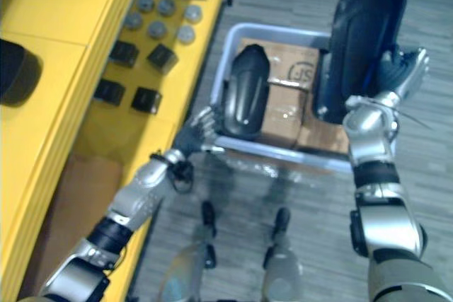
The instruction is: Walk over and take plastic housings, then place them on the shelf
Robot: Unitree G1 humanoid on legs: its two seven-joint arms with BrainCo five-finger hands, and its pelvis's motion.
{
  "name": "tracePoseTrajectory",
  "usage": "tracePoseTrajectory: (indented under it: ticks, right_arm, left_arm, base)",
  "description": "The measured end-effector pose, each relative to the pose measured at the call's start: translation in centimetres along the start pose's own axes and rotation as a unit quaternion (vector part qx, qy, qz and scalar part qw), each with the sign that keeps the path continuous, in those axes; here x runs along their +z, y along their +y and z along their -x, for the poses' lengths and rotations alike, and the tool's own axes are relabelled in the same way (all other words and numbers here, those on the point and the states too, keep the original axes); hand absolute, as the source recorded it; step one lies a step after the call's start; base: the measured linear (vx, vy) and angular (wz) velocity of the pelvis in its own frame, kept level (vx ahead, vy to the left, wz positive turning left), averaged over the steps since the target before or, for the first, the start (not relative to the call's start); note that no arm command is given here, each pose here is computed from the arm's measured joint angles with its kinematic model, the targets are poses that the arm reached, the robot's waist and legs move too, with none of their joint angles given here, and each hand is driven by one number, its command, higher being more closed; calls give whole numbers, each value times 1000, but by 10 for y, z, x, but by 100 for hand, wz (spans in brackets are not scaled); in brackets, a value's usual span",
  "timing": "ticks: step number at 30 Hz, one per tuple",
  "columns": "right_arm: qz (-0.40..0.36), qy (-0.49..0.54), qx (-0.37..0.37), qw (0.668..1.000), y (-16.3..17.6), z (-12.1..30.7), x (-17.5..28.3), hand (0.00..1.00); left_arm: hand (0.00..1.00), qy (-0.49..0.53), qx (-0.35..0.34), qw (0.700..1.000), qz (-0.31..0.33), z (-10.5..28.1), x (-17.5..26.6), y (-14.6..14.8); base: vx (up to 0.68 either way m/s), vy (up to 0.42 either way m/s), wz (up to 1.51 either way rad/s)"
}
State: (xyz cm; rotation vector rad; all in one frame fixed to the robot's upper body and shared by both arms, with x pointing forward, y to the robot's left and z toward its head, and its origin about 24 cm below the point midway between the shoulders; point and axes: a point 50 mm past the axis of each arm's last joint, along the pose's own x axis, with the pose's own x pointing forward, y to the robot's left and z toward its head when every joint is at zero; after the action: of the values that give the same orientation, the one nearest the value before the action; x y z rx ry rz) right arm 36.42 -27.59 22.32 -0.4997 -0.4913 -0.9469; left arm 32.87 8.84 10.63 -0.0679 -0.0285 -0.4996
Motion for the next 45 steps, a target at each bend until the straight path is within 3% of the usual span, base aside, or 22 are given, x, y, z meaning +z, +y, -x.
tracePoseTrajectory:
  ticks: [20,35,45]
  right_arm:
    - [-56,-43,79,994,40,42,27,100]
    - [-72,-48,197,977,71,108,23,100]
    - [-81,-43,222,971,80,127,25,100]
  left_arm:
    - [0,40,24,999,6,-25,-9,-11]
    - [0,35,36,997,62,-33,-13,-21]
    - [0,43,44,995,80,-33,-22,-27]
  base:
    - [-5,-2,-3]
    - [-4,0,-1]
    - [2,-2,1]
